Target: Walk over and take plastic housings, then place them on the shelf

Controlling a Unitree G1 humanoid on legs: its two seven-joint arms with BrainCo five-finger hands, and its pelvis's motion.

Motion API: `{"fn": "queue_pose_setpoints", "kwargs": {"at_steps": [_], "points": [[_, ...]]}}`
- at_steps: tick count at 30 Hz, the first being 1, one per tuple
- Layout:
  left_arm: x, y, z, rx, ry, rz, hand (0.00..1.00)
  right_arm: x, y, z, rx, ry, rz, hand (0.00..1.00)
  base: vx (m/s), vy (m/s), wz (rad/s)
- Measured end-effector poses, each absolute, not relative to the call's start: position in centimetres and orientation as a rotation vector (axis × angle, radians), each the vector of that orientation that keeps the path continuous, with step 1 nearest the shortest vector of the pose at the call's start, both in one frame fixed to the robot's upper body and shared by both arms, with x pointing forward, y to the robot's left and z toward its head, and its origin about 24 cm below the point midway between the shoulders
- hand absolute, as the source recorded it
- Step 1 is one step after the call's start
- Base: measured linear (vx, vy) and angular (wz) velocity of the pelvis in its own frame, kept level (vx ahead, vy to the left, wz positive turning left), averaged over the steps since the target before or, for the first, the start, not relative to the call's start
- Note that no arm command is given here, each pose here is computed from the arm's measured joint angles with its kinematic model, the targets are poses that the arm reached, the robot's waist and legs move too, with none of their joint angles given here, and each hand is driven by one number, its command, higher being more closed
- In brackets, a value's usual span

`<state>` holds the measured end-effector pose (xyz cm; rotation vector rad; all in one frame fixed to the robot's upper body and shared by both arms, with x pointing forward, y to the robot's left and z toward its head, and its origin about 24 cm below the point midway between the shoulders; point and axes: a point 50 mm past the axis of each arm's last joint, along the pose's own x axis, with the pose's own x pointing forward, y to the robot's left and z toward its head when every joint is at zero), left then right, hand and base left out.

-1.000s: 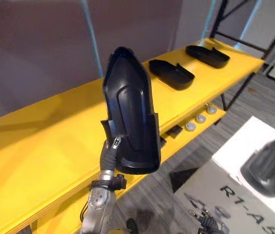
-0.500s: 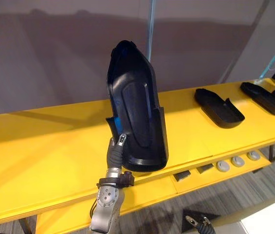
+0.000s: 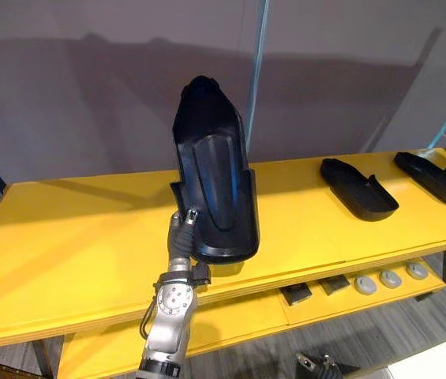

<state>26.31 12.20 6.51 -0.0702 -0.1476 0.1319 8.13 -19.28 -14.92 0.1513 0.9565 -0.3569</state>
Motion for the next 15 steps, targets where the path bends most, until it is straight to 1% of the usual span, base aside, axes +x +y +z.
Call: {"fn": "queue_pose_setpoints", "kwargs": {"at_steps": [5,11,15], "points": [[28.5,12.8,6.0,-0.024,-0.107,0.151,1.0,8.1,-19.3,-15.0,0.152,0.969,-0.358,0.0,-0.04,-0.017,-0.01],[30.7,14.9,3.8,0.017,0.042,0.213,1.0,9.3,-19.3,-14.8,0.153,0.943,-0.348,0.0,0.02,-0.009,-0.1],[31.7,14.9,3.0,0.047,0.111,0.215,1.0,9.4,-19.4,-14.9,0.162,0.949,-0.361,0.0,0.0,0.0,0.0]]}}
